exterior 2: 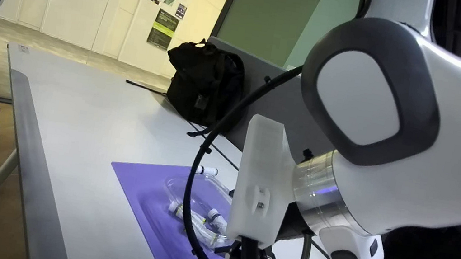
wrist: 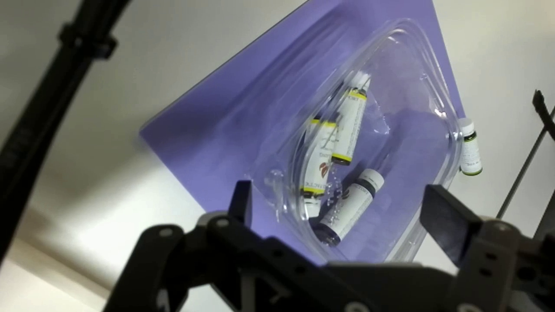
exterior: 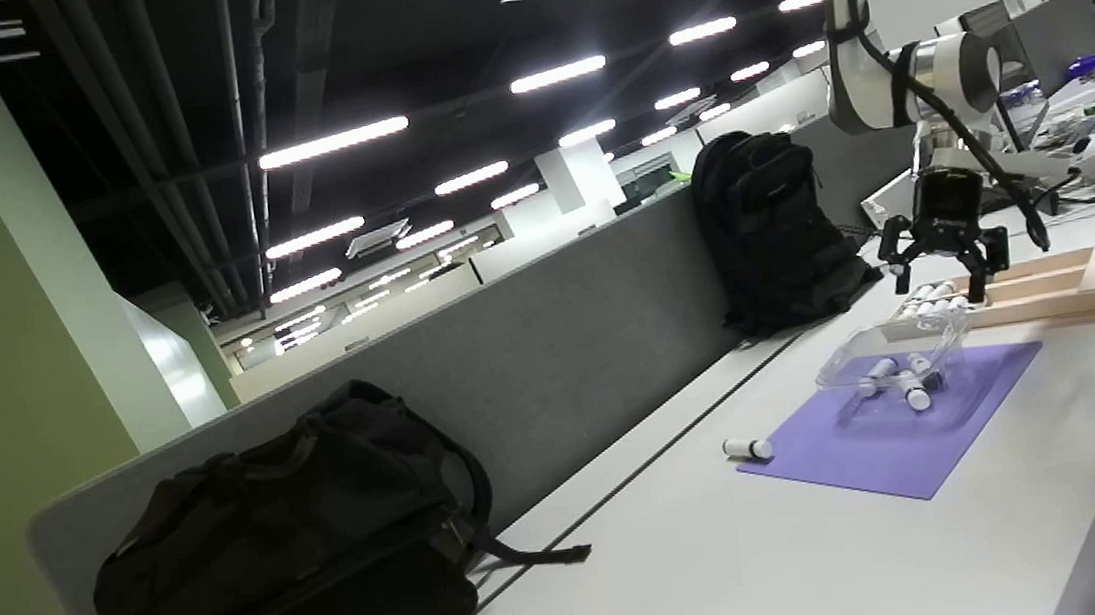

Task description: Open the lid on the clear container

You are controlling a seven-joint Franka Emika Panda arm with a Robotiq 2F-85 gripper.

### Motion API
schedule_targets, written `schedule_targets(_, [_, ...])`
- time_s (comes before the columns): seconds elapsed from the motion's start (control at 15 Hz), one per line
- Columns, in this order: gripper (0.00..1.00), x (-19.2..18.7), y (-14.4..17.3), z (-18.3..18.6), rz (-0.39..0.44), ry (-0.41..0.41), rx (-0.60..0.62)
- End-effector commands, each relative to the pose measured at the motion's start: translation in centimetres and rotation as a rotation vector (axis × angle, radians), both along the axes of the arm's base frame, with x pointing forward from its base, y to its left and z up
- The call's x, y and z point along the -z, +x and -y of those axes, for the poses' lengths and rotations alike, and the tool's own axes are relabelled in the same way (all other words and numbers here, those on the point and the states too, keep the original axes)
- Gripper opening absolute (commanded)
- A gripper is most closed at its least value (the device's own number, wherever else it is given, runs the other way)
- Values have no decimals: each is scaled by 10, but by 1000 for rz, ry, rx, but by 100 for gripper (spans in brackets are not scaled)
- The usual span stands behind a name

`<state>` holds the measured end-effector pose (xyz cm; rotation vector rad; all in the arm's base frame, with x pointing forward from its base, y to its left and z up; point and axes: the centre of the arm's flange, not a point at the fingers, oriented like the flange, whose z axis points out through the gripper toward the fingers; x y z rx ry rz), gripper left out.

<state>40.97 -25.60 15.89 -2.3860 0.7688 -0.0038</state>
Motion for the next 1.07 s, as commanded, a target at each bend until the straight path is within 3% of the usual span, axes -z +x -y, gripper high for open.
schedule_targets(0.0, [100, 0, 9, 1, -20, -4, 22])
schedule_targets(0.53, [100, 6, 15, -3, -38, -4, 22])
schedule_targets(1.0, [100, -2, 14, -10, 49, 18, -7])
